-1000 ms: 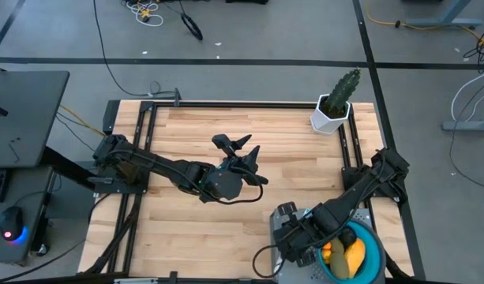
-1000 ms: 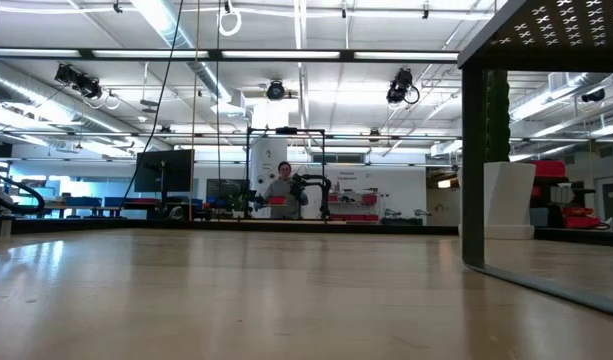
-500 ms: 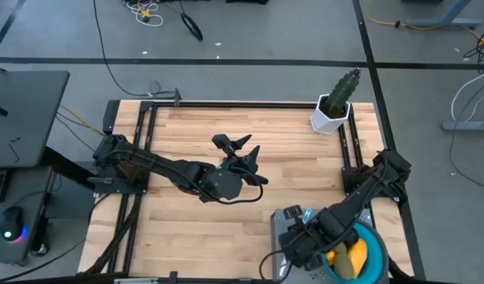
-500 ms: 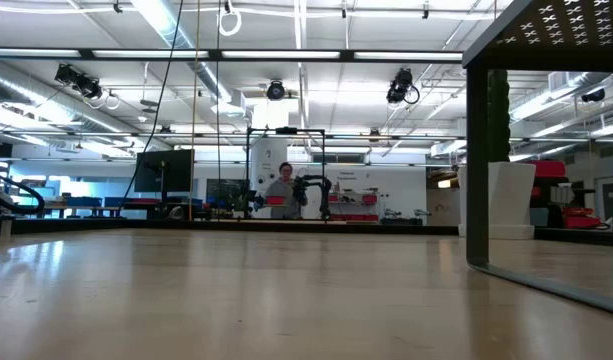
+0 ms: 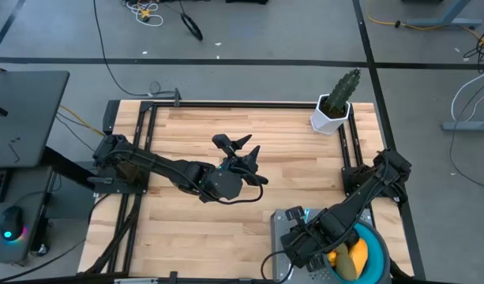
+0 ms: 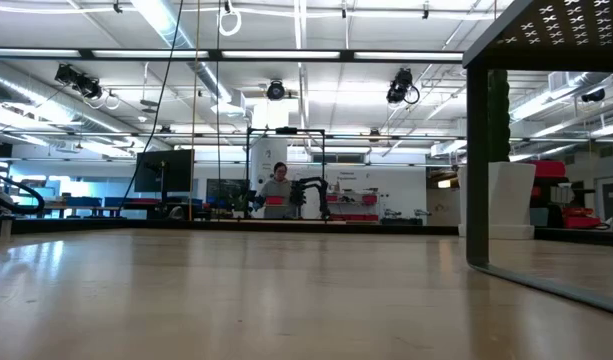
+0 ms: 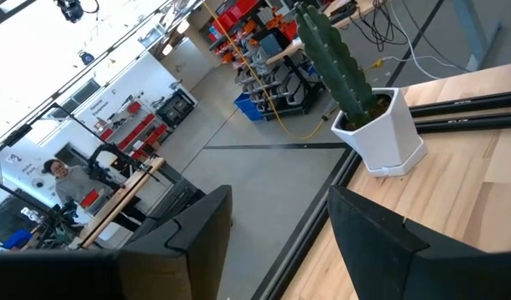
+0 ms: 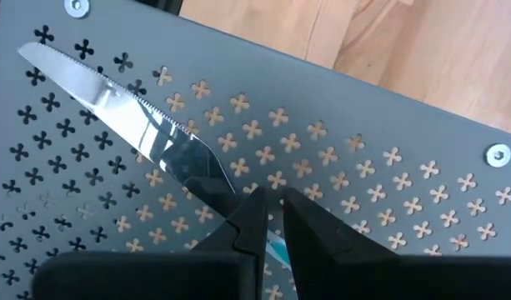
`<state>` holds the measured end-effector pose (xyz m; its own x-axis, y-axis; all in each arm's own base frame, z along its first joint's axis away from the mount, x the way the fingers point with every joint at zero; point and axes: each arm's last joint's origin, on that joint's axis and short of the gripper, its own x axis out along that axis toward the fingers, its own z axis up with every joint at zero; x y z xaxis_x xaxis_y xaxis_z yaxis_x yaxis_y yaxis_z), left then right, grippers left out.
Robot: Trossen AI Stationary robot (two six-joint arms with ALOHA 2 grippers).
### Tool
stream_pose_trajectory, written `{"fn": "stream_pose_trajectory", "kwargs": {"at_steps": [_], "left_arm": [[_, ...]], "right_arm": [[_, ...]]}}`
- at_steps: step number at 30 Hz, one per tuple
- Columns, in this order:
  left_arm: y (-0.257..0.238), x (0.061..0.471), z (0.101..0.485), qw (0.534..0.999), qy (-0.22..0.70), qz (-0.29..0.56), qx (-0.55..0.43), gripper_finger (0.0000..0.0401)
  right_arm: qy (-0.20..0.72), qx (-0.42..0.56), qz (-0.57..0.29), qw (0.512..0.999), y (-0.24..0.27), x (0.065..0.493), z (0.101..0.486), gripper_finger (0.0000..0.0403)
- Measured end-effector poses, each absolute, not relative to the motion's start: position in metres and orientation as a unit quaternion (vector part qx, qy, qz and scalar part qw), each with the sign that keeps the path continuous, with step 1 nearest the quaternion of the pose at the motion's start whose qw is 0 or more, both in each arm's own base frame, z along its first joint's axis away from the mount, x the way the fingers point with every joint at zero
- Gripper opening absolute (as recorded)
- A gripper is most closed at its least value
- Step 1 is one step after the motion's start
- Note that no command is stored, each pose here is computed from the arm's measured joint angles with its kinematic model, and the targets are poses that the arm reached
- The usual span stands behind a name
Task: Pick & Place Fruit
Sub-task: Put the white patterned table knife on the shelf, then return To Home Position
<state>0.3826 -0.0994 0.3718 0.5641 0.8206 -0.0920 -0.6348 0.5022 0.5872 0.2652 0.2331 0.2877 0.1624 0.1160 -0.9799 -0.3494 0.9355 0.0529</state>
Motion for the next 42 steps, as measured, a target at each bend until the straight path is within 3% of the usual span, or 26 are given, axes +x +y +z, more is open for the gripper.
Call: {"fn": "stream_pose_trajectory", "kwargs": {"at_steps": [15, 42], "left_arm": [[-0.097, 0.384, 0.372, 0.849, 0.184, 0.426, 0.252, 0.0208], [-0.095, 0.385, 0.372, 0.851, 0.183, 0.423, 0.250, 0.0208]], "right_arm": [[0.647, -0.064, 0.180, 0.738, 0.232, 0.256, 0.295, 0.0047], [0.527, -0.127, 0.141, 0.828, 0.221, 0.276, 0.311, 0.0047]]}}
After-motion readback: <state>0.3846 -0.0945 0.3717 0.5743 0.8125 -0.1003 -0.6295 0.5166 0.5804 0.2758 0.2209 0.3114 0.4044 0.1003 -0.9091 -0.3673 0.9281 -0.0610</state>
